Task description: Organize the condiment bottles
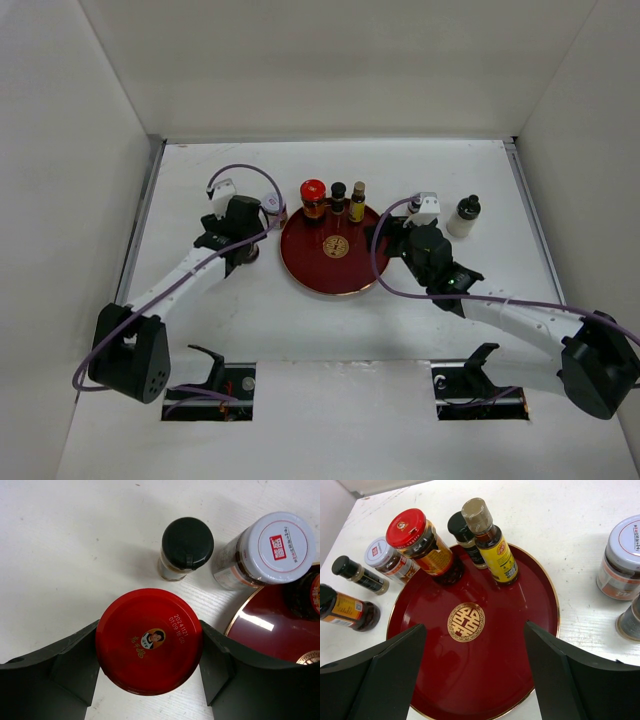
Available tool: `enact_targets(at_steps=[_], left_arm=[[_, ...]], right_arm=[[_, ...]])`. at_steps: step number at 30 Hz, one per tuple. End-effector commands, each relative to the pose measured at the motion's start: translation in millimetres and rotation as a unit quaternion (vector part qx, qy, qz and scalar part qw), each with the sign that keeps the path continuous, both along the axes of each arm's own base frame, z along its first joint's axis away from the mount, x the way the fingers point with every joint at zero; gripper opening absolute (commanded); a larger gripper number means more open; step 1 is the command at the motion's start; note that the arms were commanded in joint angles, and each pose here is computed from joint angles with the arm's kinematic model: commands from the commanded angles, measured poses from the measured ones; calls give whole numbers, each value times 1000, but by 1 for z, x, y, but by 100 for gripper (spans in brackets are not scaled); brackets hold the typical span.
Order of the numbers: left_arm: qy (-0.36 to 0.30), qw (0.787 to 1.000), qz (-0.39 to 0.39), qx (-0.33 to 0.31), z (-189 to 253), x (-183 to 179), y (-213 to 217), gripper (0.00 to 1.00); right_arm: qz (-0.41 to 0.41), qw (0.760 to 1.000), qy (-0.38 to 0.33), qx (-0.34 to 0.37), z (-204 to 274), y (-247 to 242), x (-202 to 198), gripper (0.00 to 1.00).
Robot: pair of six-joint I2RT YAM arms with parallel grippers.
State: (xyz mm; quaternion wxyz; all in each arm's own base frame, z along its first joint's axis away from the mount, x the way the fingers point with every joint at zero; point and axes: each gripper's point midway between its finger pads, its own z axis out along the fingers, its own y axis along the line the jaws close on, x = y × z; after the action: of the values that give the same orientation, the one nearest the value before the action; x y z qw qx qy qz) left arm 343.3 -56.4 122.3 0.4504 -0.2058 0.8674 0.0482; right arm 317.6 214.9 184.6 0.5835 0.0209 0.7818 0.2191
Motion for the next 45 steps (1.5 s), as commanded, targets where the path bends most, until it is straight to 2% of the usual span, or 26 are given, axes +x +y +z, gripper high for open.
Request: enact_targets(at_steps=[1, 7, 11, 18, 25, 40, 43, 45], left_arm=[[-60, 998, 2, -14, 40, -4, 4, 39], [-126, 991, -26, -35, 110, -16, -10, 37], [-153, 983, -78, -63, 143, -15, -54, 37], [-158, 967, -185, -81, 143, 2, -170, 37], [-164, 956, -227, -82, 130, 34, -231, 37], [-148, 962, -229, -27, 87, 81, -249, 40], [-143, 964, -224, -16, 79, 85, -246, 50], [-140, 964, -227, -11, 77, 85, -247, 62]], right_arm=[[7, 999, -24, 26, 17, 7, 0, 86], [7, 999, -23, 28, 17, 6, -1, 86], [3, 999, -23, 29, 16, 3, 0, 86], [-44, 998, -15, 41, 10, -23, 11, 86], [-85, 994, -5, 62, 3, -51, 18, 85], [-85, 994, -9, 67, 3, -51, 19, 86], [-86, 994, -11, 67, 3, -51, 19, 86], [-89, 994, -14, 70, 5, -53, 18, 86]])
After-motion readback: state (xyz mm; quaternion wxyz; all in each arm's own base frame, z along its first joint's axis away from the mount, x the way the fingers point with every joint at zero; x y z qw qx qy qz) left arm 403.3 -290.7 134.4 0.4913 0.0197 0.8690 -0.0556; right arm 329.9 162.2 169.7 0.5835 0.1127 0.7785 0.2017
